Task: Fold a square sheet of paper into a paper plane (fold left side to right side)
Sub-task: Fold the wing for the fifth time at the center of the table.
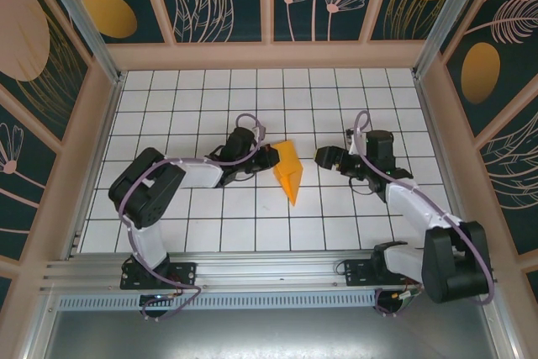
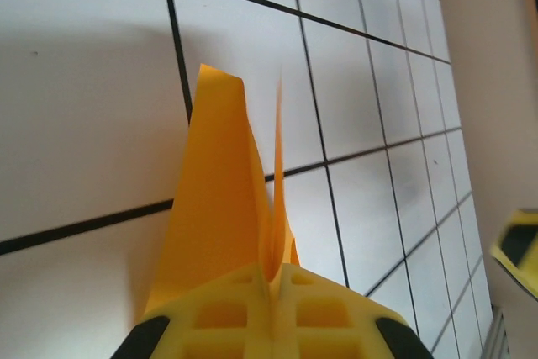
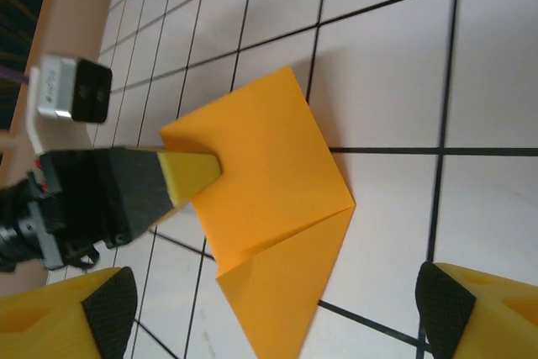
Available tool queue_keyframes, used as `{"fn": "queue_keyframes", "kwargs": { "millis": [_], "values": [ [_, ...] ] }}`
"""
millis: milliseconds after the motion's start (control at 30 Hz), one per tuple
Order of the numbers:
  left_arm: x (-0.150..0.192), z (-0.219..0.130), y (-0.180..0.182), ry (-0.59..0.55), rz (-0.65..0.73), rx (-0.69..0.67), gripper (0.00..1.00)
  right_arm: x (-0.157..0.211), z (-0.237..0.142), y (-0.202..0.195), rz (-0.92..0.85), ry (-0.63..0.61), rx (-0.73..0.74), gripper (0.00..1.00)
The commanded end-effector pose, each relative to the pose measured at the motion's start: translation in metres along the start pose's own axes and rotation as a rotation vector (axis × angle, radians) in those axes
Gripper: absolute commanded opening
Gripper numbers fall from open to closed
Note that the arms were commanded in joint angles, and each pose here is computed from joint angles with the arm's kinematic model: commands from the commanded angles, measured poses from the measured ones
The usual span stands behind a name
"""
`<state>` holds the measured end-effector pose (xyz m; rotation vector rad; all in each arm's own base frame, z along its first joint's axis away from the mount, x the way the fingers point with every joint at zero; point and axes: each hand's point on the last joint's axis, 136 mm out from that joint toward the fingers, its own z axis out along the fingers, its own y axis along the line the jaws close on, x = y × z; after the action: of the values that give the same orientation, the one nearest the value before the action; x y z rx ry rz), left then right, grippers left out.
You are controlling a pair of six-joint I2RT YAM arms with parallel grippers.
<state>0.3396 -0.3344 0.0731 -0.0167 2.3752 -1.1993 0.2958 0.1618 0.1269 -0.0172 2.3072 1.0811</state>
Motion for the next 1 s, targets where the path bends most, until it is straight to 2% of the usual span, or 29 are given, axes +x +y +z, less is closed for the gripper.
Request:
{"fn": "queue_keyframes", "kwargs": {
  "millis": [0, 133, 233, 433, 567, 767, 967],
  "values": [
    [-0.007, -0.023, -0.023, -0.021, 0.121, 0.131, 0.02, -0.014, 0.006, 0.031, -0.122, -0.002, -0.188, 0.83],
    [0.006, -0.038, -0.028, 0.019, 0.182, 0.218, 0.02, -0.011, 0.018, 0.034, -0.159, 0.019, -0.281, 0.79],
    [0.011, -0.05, -0.045, 0.038, 0.226, 0.309, 0.03, -0.006, 0.028, 0.037, -0.175, 0.052, -0.373, 0.77],
    [0.018, -0.051, -0.048, 0.064, 0.251, 0.345, 0.03, 0.003, 0.043, 0.033, -0.183, 0.113, -0.454, 0.75],
    [0.019, -0.05, -0.051, 0.074, 0.25, 0.366, 0.03, 0.014, 0.054, 0.044, -0.198, 0.169, -0.524, 0.71],
    [0.024, -0.046, -0.045, 0.094, 0.24, 0.359, 0.03, 0.021, 0.067, 0.043, -0.195, 0.218, -0.538, 0.64],
    [0.026, -0.042, -0.038, 0.104, 0.23, 0.338, 0.03, 0.023, 0.066, 0.044, -0.198, 0.235, -0.545, 0.41]
  ]
}}
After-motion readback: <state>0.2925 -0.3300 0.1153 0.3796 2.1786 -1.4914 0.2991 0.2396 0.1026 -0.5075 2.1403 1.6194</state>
